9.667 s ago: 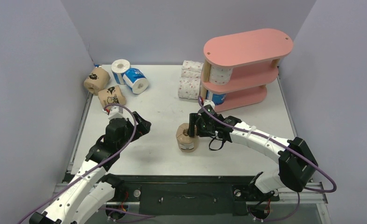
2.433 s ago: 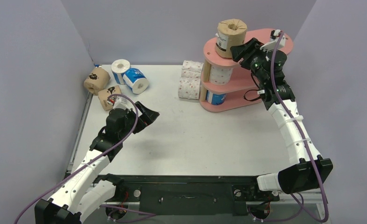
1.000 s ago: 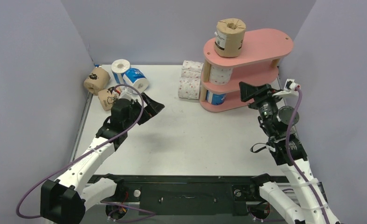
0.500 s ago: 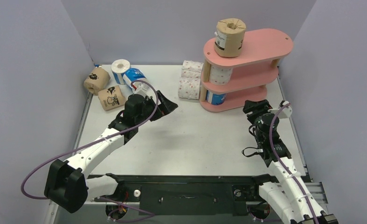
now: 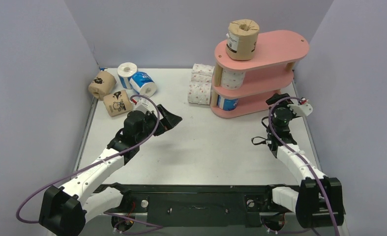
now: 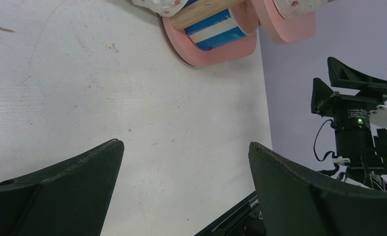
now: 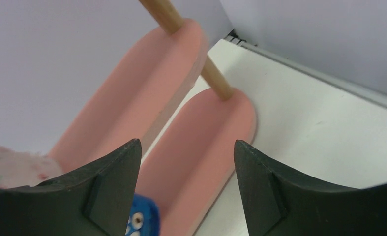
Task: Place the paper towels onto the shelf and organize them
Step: Adjust the shelf at the center of the board.
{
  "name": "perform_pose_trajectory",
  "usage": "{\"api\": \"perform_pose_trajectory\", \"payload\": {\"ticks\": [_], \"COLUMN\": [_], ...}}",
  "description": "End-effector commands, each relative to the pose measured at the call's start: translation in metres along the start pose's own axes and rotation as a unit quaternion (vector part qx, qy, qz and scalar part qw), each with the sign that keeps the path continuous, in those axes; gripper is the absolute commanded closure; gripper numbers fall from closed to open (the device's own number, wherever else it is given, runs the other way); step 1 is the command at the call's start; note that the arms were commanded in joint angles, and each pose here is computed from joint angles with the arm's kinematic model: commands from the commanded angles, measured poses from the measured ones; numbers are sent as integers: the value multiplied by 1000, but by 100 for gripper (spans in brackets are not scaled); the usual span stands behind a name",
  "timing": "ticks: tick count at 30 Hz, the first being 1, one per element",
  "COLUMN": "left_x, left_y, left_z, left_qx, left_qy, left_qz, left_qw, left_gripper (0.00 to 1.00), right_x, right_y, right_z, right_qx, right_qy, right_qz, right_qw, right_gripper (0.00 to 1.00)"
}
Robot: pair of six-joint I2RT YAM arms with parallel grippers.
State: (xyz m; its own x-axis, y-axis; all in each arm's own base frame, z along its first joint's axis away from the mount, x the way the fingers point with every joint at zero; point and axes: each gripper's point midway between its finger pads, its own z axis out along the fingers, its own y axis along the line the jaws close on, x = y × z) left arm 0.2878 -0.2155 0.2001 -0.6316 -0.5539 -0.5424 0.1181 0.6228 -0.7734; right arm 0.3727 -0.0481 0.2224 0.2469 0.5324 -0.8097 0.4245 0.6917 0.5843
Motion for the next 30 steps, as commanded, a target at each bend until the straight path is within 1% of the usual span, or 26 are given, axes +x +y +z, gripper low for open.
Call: {"api": "perform_pose_trajectory", "payload": {"ticks": [1,7,9,10,15,16,19,22,24,25,27,28,30], "left_x": [-14,-18,-18,-17,-16,-15,-13,-11,-8,-8,-5,-5,-5], "left_y": [-17,-12,-10,-9,-3,-1,3,5,7,7,9,9,9], "left_z": [-8,-12,-12,-12,-9,-9,-6,-4,-1,0,1,1,1], "left_qx": [34,25,23,21,13,12,3,2,-2,-2,-5,-5,-5], "left_qy": [-22,-27,-28,-27,-25,-25,-19,-13,-5,-4,1,1,1], "left_qz": [7,13,14,14,14,14,15,15,13,12,10,9,8], "left_qw": [999,999,999,999,999,1000,1000,1000,1000,1000,1000,1000,1000], "left_gripper": [1,1,1,1,1,1,1,1,1,1,1,1,1], "right_x": [-47,-58,-56,-49,-45,-43,-44,-40,-39,-38,-36,-30,-30], "right_y": [19,31,30,31,17,16,3,-9,-8,-5,4,1,7], "right_z": [29,56,65,72,100,105,115,120,121,122,130,136,143], "right_qx": [-19,-33,-32,-32,-27,-23,23,48,42,33,6,6,-11], "right_qy": [-104,-149,-158,-153,-139,-137,-131,-128,-128,-127,-118,-106,-107], "right_qz": [-30,-86,-120,-130,-169,-175,-186,-188,-188,-189,-189,-193,-190], "right_qw": [994,985,980,979,975,975,974,973,973,973,975,975,976], "right_gripper": [34,31,31,30,30,28,23,23,23,20,18,18,17]}}
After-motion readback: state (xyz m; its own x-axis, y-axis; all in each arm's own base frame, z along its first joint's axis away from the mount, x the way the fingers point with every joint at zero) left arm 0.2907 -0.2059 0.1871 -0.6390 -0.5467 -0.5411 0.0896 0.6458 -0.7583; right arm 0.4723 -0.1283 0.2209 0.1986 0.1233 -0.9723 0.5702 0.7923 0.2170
